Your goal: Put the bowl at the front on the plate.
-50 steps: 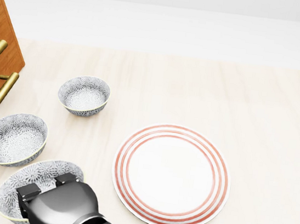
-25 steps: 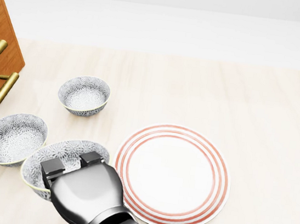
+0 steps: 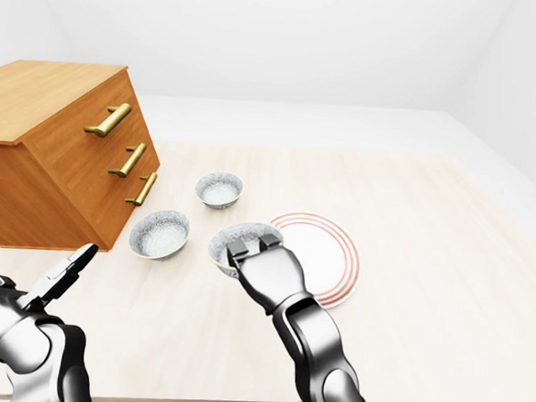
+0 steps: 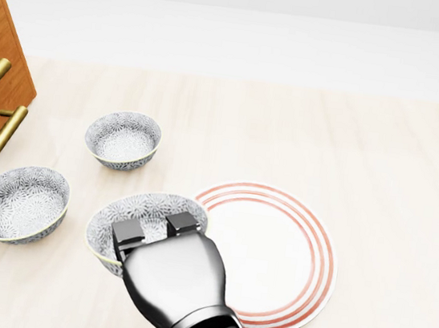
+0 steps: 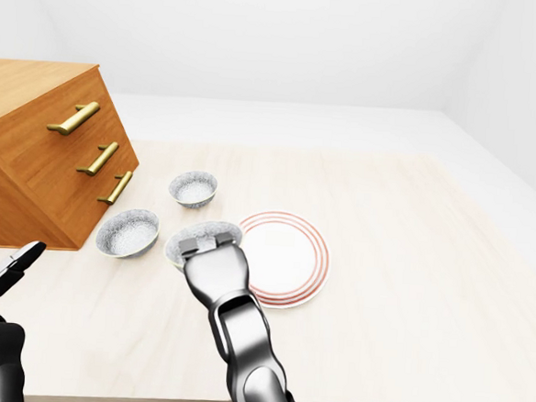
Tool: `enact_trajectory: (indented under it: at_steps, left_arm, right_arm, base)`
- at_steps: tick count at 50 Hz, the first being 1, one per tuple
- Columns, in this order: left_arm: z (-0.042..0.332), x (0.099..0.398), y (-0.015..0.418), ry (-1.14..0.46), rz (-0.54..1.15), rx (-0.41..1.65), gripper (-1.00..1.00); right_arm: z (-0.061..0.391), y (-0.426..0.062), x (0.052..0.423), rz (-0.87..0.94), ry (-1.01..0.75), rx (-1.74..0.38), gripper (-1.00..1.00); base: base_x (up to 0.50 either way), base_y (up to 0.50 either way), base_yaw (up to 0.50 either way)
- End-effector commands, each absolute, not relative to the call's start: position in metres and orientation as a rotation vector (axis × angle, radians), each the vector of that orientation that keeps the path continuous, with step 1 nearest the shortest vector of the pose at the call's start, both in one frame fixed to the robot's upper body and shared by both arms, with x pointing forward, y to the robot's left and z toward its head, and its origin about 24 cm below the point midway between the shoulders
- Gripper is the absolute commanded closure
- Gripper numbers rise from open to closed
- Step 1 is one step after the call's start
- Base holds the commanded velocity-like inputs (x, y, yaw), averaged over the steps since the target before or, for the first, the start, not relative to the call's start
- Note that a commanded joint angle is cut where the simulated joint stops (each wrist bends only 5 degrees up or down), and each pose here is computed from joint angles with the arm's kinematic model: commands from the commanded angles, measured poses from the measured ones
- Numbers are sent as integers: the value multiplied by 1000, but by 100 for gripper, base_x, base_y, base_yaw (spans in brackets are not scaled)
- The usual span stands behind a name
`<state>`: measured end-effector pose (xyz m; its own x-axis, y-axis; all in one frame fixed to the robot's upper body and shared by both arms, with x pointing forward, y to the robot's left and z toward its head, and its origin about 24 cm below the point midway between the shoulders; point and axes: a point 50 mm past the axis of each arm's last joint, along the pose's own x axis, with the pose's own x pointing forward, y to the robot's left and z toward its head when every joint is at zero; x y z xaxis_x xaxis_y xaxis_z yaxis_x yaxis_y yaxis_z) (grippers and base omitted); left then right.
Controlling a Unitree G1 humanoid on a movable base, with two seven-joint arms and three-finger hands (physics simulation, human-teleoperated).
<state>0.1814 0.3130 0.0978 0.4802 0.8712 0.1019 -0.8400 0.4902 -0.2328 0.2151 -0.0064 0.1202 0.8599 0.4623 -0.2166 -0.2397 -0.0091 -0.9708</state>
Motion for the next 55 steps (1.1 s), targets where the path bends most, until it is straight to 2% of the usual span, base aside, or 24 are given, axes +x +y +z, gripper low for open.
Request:
enact_trajectory:
  at_steps: [1,40,55]
  left_arm:
    - [98,181,313,-217,1048,-158,-100]
    - [101,180,313,-235,1048,-166,-100]
    - [104,179,313,-249,1049,-164,-100]
  right_arm:
    - [124,-19,221,514,-172,-1475,100]
    - [125,-65,248,386,-56,-1467,100]
    - [114,-83,245,381,12,-1461,100]
  base:
    - [0,0,0]
    - [0,0,0]
    - [0,0,0]
